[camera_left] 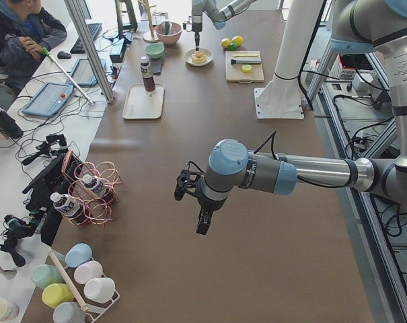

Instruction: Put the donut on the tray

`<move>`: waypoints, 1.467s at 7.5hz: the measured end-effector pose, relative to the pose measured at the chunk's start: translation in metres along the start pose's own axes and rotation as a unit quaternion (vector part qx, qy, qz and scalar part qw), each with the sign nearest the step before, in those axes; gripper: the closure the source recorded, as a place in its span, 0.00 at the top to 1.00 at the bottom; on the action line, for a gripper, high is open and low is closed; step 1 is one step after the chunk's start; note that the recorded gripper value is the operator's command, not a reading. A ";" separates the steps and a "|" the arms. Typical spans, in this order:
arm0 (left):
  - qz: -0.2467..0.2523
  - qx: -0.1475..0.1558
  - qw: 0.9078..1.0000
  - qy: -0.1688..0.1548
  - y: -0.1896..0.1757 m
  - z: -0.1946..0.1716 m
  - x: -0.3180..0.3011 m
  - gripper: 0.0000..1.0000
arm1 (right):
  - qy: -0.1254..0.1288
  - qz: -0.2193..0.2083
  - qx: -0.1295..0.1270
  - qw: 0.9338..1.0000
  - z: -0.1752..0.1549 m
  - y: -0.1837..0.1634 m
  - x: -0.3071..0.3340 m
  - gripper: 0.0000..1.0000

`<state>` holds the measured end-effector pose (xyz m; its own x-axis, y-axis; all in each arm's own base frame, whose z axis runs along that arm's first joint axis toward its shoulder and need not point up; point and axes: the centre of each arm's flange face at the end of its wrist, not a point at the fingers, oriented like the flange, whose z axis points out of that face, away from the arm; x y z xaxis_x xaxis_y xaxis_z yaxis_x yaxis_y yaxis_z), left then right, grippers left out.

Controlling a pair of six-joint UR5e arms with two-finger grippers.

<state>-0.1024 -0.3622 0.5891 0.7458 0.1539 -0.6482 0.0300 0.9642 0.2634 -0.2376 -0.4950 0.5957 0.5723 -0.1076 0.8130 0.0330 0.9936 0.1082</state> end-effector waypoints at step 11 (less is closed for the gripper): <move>-0.050 -0.011 0.998 0.039 -0.081 0.021 0.085 0.97 | -0.093 0.067 0.045 0.992 -0.064 -0.016 -0.159 0.00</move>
<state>-0.0275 -0.4320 0.5272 0.6852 0.0718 -0.7248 0.0866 0.9800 0.1789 -0.2768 -0.4918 0.4281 0.4054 0.0115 0.9141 -0.1110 0.9931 0.0368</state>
